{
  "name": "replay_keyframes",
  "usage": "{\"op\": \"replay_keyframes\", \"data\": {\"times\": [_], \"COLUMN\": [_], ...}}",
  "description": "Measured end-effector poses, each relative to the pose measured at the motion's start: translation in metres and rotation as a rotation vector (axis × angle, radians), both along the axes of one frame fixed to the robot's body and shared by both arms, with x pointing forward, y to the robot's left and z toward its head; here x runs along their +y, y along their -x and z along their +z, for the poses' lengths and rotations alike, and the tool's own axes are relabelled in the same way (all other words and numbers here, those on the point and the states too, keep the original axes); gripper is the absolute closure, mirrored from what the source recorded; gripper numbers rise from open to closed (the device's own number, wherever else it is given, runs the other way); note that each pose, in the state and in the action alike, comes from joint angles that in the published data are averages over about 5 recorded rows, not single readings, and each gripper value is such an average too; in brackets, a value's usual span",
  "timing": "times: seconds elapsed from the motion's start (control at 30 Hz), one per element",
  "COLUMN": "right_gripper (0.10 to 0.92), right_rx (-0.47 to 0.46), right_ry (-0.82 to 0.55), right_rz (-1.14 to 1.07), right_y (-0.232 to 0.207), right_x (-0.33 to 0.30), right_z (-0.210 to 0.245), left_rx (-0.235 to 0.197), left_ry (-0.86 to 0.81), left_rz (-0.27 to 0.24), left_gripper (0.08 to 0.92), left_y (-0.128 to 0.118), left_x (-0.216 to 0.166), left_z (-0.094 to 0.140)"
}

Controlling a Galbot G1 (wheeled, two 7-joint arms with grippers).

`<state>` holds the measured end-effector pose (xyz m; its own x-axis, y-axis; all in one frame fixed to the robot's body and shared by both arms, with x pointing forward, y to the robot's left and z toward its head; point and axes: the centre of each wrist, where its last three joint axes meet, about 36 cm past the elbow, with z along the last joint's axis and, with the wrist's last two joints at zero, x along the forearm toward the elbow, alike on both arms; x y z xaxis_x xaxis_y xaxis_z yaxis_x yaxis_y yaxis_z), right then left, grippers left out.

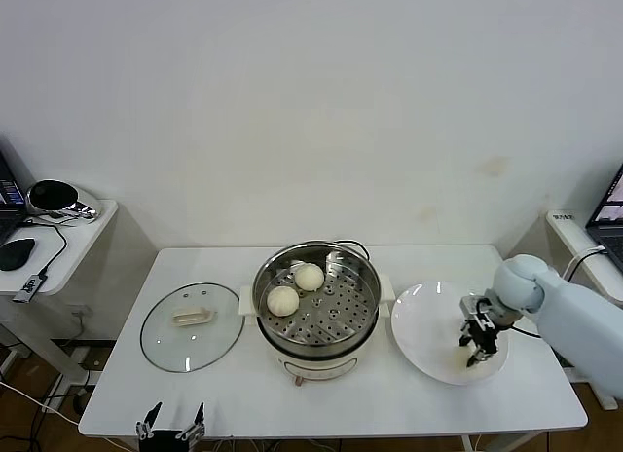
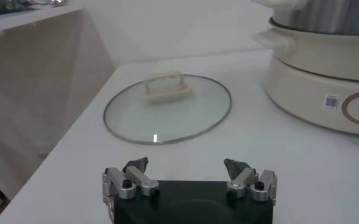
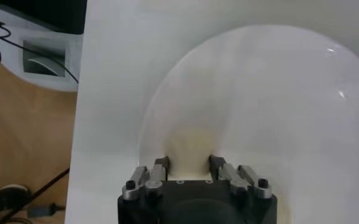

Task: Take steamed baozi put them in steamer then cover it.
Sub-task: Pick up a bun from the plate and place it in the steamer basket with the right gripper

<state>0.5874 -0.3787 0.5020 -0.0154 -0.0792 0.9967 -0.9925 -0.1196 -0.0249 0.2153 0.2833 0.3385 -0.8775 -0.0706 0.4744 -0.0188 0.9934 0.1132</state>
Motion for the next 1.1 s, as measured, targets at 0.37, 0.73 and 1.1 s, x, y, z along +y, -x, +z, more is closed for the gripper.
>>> {"op": "replay_keyframes", "data": {"times": [0.37, 0.73, 1.1], "right_gripper": [0.598, 0.598, 0.598], "right_rx": [-0.101, -0.131, -0.147], "right_ry": [-0.088, -0.215, -0.191], "right_rz": [0.097, 0.511, 1.045], "right_y": [-0.046, -0.088, -0.088], "right_x": [0.047, 0.156, 0.267], "right_z": [0.102, 0.184, 0.179], "left_rx": [-0.026, -0.068, -0.095], "left_ry": [0.0, -0.01, -0.009], "left_rz": [0.001, 0.021, 0.042], "left_gripper": [0.177, 0.177, 0.177], "left_y": [-0.004, -0.01, -0.009], "left_x": [0.0, 0.002, -0.002], "left_z": [0.007, 0.02, 0.027]}}
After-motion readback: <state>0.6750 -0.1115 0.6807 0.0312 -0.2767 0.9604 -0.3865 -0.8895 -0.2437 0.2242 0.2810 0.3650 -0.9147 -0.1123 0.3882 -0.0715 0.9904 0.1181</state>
